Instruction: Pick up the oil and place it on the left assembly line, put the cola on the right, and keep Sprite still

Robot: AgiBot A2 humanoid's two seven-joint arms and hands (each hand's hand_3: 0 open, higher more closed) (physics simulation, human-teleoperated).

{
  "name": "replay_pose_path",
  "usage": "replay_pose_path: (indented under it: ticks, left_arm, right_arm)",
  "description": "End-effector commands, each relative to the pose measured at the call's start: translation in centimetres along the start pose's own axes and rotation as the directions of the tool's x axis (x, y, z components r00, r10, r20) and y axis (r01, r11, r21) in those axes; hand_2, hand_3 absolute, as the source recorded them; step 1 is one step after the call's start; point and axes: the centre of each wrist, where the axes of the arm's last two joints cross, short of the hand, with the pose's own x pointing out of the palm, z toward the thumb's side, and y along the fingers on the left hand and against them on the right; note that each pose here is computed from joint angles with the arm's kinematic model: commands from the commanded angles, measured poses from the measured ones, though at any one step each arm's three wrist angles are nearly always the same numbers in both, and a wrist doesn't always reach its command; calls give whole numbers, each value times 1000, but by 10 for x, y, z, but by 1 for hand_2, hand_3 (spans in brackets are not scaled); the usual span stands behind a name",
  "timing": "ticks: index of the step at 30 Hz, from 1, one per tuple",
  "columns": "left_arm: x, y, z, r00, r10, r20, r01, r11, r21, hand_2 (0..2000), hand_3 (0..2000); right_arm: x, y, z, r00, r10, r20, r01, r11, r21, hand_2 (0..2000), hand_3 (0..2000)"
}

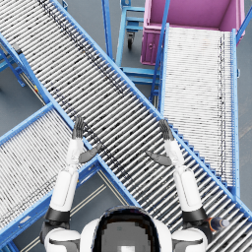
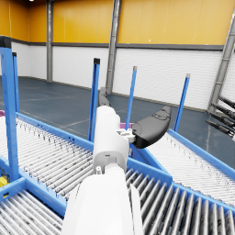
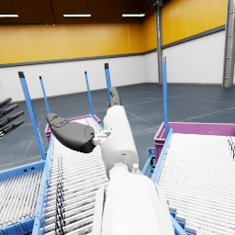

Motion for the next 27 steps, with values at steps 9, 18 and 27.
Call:
replay_pose_path:
  ticks: [9,18,27]
  left_arm:
    - [0,0,0,1000,0,0,0,1000,0,0,0]
    - [0,0,0,1000,0,0,0,1000,0,0,0]
    - [0,0,0,1000,0,0,0,1000,0,0,0]
  right_arm:
    - [0,0,0,1000,0,0,0,1000,0,0,0]
    - [0,0,0,1000,0,0,0,1000,0,0,0]
    - [0,0,0,1000,0,0,0,1000,0,0,0]
